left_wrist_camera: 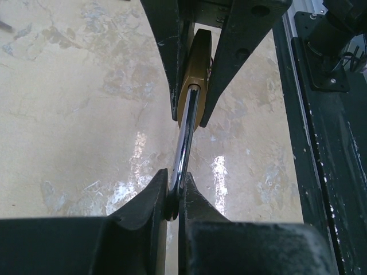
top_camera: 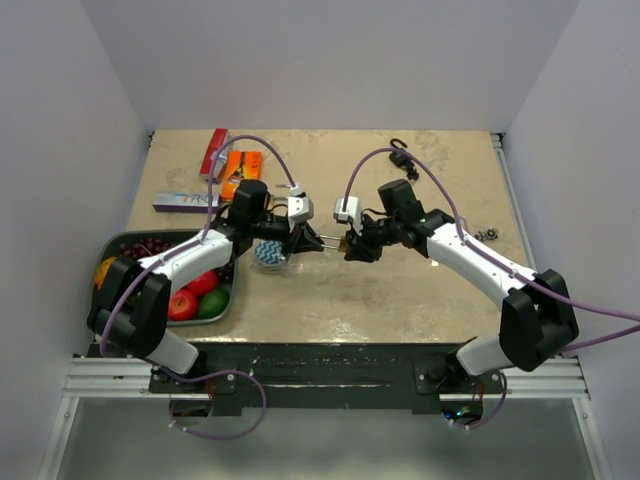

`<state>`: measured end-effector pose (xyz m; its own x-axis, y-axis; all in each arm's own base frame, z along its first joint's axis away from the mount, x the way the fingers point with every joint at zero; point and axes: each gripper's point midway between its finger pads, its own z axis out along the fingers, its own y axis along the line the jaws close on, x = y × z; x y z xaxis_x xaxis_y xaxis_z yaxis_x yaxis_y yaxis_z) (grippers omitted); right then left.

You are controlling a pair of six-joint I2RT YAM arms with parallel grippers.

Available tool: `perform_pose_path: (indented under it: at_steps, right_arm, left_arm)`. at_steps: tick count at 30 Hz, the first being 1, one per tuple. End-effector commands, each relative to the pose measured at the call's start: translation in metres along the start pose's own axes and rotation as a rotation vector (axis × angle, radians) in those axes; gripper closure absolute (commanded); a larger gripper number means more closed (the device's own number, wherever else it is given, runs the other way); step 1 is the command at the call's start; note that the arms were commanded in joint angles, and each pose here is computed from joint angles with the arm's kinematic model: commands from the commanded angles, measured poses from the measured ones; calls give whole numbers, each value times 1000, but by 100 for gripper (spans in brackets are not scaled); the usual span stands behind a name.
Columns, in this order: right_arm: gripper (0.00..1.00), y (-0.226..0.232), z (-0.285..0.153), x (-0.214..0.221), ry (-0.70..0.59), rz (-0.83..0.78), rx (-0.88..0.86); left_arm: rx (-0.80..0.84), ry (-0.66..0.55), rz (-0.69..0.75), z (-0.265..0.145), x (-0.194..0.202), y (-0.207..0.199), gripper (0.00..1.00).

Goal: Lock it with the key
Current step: Lock the lock.

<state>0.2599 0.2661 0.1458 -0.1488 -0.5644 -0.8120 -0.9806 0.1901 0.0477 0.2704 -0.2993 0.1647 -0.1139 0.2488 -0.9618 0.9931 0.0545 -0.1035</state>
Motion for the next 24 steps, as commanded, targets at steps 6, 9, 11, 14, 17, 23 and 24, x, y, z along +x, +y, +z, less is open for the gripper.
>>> perform_pose_path:
  at_steps: [6, 9, 11, 14, 17, 23, 24]
  right_arm:
    - [100, 73, 1, -159, -516, -484, -294]
    - [100, 66, -3, -145, -456, -481, -274]
    - [91, 58, -7, -136, -423, -457, -244]
    - [76, 31, -25, -115, -366, -370, -182]
    - [56, 14, -40, -95, -318, -306, -134]
    - [25, 4, -66, -71, -262, -248, -45]
    - [24, 2, -69, -69, -251, -241, -29]
  left_arm:
    - [306, -238, 324, 53, -83, -79, 100]
    - [264, -230, 300, 42, -85, -70, 100]
    - [217, -226, 271, 28, -84, -56, 100]
    - [154, -192, 233, 8, -74, -39, 100]
    - [102, -164, 216, -9, -66, -23, 100]
    - [56, -119, 203, -21, -51, -7, 100]
    - [53, -119, 196, -22, -51, -5, 100]
